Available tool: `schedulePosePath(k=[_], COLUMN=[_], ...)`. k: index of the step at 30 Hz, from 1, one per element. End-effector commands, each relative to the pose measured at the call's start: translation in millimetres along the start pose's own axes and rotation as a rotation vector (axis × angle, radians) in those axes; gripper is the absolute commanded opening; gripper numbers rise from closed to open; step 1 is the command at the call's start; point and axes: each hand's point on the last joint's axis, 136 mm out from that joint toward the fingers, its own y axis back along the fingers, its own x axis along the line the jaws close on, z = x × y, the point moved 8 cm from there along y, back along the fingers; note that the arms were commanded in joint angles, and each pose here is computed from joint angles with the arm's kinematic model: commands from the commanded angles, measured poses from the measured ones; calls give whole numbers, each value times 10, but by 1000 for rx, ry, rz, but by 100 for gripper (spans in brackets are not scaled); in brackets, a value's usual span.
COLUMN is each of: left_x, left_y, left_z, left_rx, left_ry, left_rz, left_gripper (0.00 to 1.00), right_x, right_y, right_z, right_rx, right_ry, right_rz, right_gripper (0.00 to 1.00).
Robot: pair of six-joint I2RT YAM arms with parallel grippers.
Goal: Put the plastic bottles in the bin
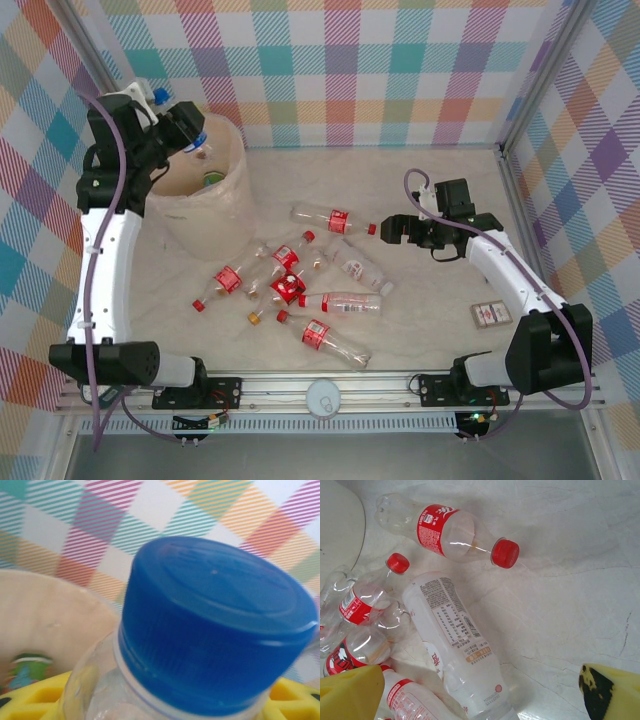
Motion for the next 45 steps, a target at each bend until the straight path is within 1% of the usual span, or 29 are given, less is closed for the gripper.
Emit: schedulePosePath(k=[1, 4, 9, 12, 14, 20, 23, 25, 26, 29, 31, 32, 36, 39, 43, 45], left_x=[298, 447, 689, 851, 923, 1090, 1155, 1196, 1215, 1217, 1201, 1192, 1142, 1094, 1026, 997], left_y=[-150, -346, -593, -718, -776, -969, -1087, -1167, -1199, -1284, -1333, -1348, -1374, -1369, -1334, -1303], left_z=[-136, -309, -602, -778, -883, -1195, -1364, -1470, -1516, -1647, -1727, -1749, -1719, -1644, -1534, -1475], left_rx=[134, 263, 425, 485, 514, 605, 647, 664, 669, 679, 698, 704, 685, 666, 646, 631], left_ry=[-90, -156, -215, -225, -235, -227, -224, -215, -207, -193, -201, -206, -210, -209, -216, -225], left_rz=[167, 216, 281, 334, 346, 334, 334, 333, 332, 316, 310, 309, 298, 290, 285, 287], left_gripper=[0, 0, 0, 0, 0, 0, 5, 12, 17, 42, 61, 65, 77, 89, 96, 98], right_x=[17, 11, 1, -18, -32, -52, -46, -42, -41, -47, -51, -54, -75, -81, -59, -50], right_y=[59, 61, 68, 61, 55, 77, 91, 103, 107, 113, 113, 110, 110, 112, 104, 105], right_z=[-22, -38, -48, -92, -136, -194, -191, -185, -185, -194, -200, -206, -233, -241, -254, -260], right_rx=[-1, 2, 5, 11, 15, 19, 17, 16, 15, 18, 21, 26, 36, 44, 63, 72], right_ry=[-6, -6, 0, -7, -16, -27, -29, -28, -26, -23, -26, -29, -34, -27, 2, 17], right_rz=[-4, -8, -21, -27, -28, -44, -46, -47, -48, -55, -58, -60, -78, -84, -61, -56], right_gripper=[99, 99, 100, 99, 99, 99, 99, 99, 99, 99, 99, 100, 100, 100, 100, 100])
